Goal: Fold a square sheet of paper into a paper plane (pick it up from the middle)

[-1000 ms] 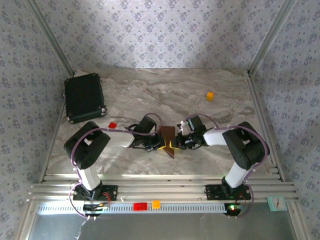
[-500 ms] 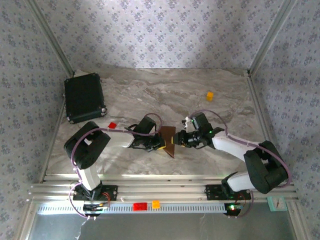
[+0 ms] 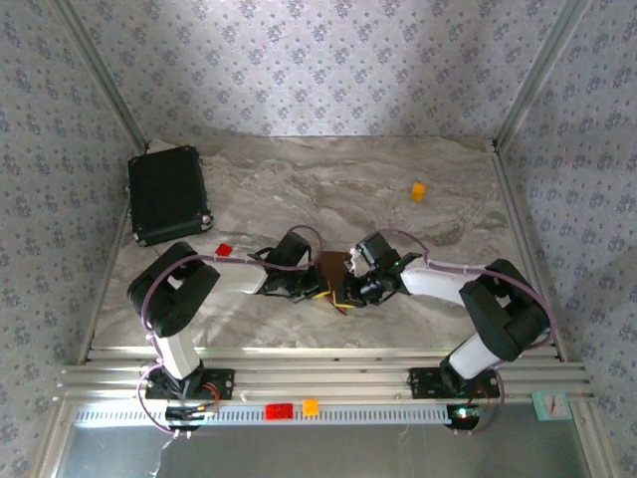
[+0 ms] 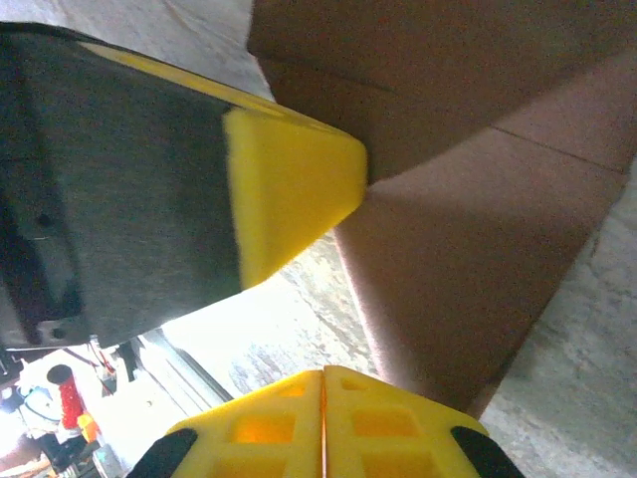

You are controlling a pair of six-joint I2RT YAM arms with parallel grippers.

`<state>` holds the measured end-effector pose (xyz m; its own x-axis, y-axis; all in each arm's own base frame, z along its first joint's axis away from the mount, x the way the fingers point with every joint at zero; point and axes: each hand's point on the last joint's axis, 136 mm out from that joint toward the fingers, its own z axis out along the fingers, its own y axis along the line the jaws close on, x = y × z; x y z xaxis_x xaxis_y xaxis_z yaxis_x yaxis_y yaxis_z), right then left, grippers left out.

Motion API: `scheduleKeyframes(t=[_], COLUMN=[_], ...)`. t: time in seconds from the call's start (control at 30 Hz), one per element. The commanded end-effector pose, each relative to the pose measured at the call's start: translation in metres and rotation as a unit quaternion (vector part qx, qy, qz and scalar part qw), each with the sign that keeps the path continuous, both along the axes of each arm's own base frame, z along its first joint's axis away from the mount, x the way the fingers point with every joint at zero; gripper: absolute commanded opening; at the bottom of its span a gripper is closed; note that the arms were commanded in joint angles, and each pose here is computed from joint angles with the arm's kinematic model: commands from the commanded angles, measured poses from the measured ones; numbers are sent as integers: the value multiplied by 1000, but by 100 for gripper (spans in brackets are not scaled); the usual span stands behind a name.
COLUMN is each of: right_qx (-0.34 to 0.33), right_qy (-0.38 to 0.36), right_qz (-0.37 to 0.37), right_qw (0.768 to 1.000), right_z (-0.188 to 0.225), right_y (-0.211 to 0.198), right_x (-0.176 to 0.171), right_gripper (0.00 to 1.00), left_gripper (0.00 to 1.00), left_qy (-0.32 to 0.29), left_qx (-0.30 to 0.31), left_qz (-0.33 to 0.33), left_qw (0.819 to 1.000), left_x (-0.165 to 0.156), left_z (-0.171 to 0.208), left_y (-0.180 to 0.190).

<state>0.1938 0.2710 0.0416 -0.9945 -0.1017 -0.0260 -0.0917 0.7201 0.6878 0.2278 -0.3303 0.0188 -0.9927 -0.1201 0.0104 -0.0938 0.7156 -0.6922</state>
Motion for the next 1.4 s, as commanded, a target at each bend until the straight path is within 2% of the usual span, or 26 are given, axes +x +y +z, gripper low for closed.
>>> scheduleKeyframes(t=[0.0, 0.27, 0.53, 0.77, 1.0, 1.23, 1.37], right_qx=[-19, -22, 23, 3, -48, -32, -12], right_qy=[34, 58, 14, 15, 58, 83, 74], right_qz=[12, 4, -6, -25, -14, -22, -27], right_qw=[999, 998, 1000, 1000, 997, 996, 997], right_z=[-13, -20, 27, 3, -42, -43, -25], right_y=[-8, -21, -1, 12, -8, -27, -24], right_x=[-17, -38, -15, 9, -23, -58, -58], right_gripper=[10, 9, 9, 9, 9, 10, 10], left_gripper=[1, 2, 3, 3, 2, 2, 2], left_qy=[31, 26, 22, 21, 20, 19, 19], left_qx=[57, 51, 48, 47, 51, 57, 51], left_qz=[-1, -3, -6, -6, -2, 3, 1], left_qw=[998, 998, 999, 999, 999, 998, 999], left_x=[-16, -15, -14, -14, -14, -14, -14], left_z=[-28, -23, -21, -21, -23, -25, -24], left_y=[21, 19, 17, 17, 20, 23, 21])
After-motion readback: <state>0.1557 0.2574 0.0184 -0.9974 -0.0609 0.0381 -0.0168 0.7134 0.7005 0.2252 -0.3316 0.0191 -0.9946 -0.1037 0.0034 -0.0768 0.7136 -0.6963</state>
